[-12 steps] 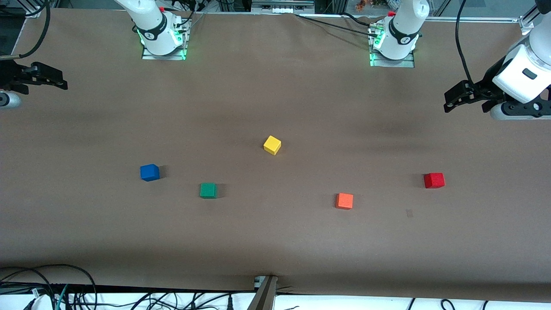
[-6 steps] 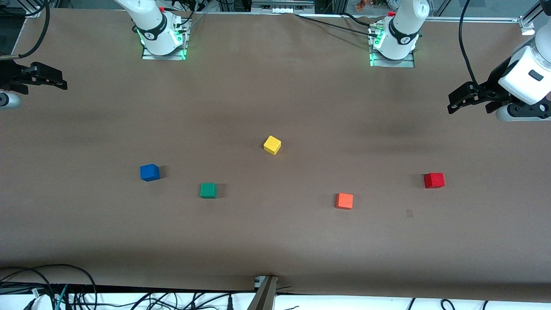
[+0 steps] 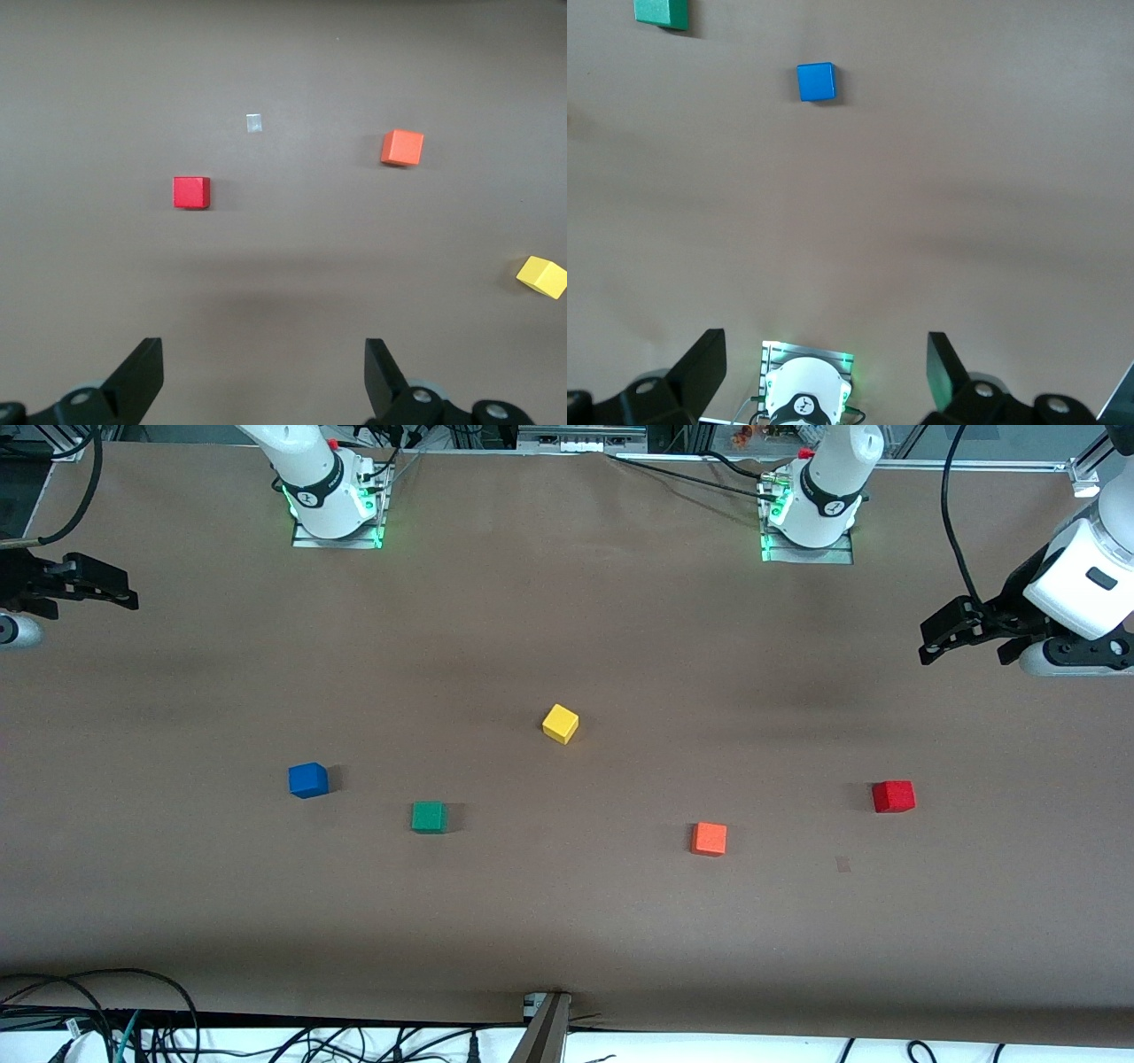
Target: Pass red block to right arm, stack on blue
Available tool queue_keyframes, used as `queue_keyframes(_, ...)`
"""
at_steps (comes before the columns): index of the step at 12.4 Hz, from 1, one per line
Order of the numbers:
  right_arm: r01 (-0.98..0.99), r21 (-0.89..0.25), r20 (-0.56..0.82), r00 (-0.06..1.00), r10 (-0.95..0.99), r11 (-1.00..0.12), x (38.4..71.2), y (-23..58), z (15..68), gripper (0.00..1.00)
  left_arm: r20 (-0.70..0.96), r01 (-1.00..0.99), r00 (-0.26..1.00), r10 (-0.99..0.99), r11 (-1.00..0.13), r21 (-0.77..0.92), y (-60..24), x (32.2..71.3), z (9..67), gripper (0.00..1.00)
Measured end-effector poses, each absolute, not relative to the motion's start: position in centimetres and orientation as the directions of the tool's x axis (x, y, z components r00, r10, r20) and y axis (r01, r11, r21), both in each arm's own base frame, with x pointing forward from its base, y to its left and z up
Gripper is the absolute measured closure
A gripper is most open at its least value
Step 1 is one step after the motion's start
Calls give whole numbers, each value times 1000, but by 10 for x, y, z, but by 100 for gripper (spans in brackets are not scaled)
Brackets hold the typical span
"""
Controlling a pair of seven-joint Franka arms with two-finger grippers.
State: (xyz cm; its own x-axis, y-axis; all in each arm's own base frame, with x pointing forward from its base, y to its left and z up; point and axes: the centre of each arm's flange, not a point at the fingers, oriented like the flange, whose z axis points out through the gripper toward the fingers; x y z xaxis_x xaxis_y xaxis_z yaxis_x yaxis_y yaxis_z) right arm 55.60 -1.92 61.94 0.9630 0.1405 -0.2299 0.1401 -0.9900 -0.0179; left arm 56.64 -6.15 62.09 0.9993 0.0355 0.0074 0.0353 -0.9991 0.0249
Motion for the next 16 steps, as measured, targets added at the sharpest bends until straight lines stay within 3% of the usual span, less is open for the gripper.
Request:
queue_keyframes(6, 140, -17, -224, 965, 140, -990, 557, -20, 620, 0, -12, 36, 999, 37, -998, -53, -43, 577, 603, 0)
queue_keyframes(8, 139, -16, -220, 965, 139, -990, 557, -20, 620, 0, -28, -94, 995, -92, -993, -75, -12, 577, 609, 0)
queue_keyframes(12, 138, -16, -219, 966, 138, -990, 558, -21, 620, 0, -54, -314, 949, -310, -944, -104, 113, 568, 627, 0)
queue_keyframes(16, 137, -16, -219, 966, 137, -990, 558, -21, 620, 0, -102, -546, 836, -539, -835, -70, 250, 560, 586, 0)
